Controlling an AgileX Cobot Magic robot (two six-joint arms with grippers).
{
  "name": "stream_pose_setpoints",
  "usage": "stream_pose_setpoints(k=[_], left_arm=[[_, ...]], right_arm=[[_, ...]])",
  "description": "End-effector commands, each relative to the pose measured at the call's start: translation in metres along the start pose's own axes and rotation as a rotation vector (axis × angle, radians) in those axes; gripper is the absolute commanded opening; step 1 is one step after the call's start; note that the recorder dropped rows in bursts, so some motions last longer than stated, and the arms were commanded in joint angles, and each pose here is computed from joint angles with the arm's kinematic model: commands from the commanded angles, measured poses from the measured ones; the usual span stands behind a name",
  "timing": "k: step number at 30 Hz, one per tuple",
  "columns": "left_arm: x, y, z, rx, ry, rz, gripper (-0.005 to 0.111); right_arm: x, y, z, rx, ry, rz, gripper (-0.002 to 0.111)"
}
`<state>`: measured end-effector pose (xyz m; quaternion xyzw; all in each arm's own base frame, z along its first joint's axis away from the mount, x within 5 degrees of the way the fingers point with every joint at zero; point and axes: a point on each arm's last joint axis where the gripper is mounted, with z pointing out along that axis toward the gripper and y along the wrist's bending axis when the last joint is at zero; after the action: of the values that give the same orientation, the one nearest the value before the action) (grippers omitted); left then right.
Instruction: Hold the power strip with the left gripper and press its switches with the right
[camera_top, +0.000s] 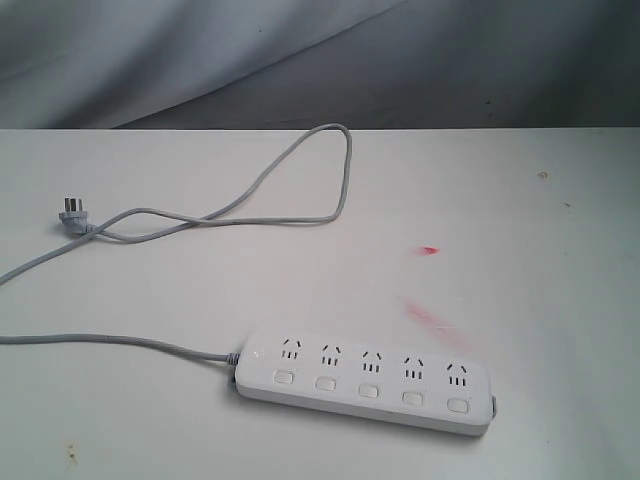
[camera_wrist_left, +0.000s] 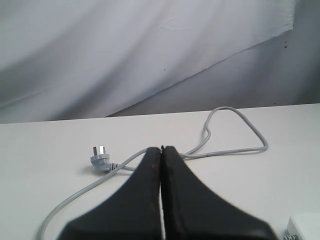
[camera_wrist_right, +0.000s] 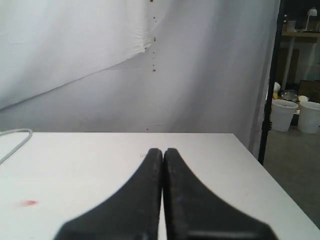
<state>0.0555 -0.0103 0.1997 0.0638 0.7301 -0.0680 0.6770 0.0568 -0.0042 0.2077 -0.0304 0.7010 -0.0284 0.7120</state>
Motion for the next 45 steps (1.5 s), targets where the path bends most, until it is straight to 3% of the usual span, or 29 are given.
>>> stream_pose_setpoints(k=[1, 5, 12, 45], left_arm=[[0.0004, 0.0002, -0.0002, -0.003, -0.009, 0.003, 0.000], [0.0004, 0.0002, -0.0002, -0.003, -0.009, 0.003, 0.000], [0.0004, 0.0002, -0.0002, -0.003, -0.009, 0.003, 0.000], [0.0004, 0.0002, -0.0002, -0.003, -0.009, 0.003, 0.000]], right_arm=[[0.0078, 0.0061, -0.0005, -0.067, 0.071, -0.117, 0.000], [0.0090, 0.0108, -0.0010, -0.123, 0.077, -0.191, 0.000], [0.0076, 0.0097, -0.0008, -0.103, 0.069, -0.063, 0.000], [0.0076, 0.0098, -0.0008, -0.104, 0.070, -0.053, 0.000]])
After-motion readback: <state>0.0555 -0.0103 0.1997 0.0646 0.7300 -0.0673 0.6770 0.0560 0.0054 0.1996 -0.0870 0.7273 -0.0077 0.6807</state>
